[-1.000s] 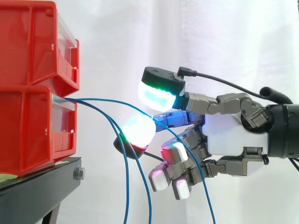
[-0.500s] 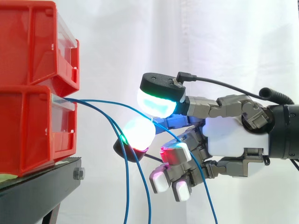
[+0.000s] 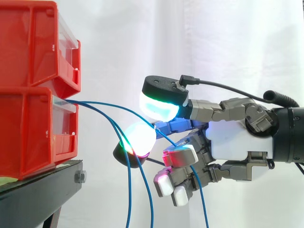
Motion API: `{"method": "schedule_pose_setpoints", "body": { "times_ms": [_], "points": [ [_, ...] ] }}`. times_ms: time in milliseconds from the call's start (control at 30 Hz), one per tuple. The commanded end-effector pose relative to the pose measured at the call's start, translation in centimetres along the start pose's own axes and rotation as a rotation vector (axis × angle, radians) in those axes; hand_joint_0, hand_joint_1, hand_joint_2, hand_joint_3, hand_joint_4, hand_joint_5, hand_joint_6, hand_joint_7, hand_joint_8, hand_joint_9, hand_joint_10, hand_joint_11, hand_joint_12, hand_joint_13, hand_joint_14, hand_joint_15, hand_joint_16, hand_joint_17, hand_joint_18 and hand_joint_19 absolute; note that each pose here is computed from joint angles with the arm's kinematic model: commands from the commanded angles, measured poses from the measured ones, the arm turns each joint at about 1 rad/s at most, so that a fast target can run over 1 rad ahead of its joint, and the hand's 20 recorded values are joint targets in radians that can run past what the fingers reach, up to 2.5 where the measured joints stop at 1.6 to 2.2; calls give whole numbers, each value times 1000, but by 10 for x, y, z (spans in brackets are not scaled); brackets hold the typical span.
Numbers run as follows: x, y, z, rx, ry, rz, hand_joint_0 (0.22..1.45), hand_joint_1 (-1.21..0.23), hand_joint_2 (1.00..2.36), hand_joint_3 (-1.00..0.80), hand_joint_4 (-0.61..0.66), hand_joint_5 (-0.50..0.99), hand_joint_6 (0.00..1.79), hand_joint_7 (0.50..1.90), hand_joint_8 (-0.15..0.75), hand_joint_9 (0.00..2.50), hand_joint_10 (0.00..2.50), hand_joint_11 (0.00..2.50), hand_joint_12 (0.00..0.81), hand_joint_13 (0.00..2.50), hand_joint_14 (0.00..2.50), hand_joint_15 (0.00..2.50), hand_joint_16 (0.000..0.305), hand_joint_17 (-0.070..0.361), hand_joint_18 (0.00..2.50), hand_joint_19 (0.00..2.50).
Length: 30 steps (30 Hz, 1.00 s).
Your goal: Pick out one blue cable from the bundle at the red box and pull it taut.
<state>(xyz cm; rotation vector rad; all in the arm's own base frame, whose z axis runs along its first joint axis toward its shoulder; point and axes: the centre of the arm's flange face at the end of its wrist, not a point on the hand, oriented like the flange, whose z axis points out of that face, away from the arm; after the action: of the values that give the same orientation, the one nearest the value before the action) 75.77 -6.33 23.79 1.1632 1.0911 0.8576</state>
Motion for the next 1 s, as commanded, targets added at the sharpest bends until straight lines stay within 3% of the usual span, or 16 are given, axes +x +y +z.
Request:
{"method": "schedule_pose_setpoints", "body": {
  "times_ms": [0,333,800,967],
  "points": [
    [0,-1,0,2,-3,-4,587,-553,1007,-422,168,-184,896,792,301,1269,21,1323,369,1098,25,762,52,116,872,637],
    [-1,0,0,0,-5,0,600,-553,1008,-407,165,-186,897,782,295,1272,17,1404,371,1224,24,959,51,115,878,671],
    [-3,0,1,-1,-5,5,613,-564,1017,-257,158,-185,928,779,295,1262,14,1420,373,1212,22,974,53,120,880,692],
    [-3,0,1,-5,-6,9,624,-649,1019,-215,152,-183,943,775,296,1251,16,1431,376,1200,24,957,55,123,884,701]
  ]
}}
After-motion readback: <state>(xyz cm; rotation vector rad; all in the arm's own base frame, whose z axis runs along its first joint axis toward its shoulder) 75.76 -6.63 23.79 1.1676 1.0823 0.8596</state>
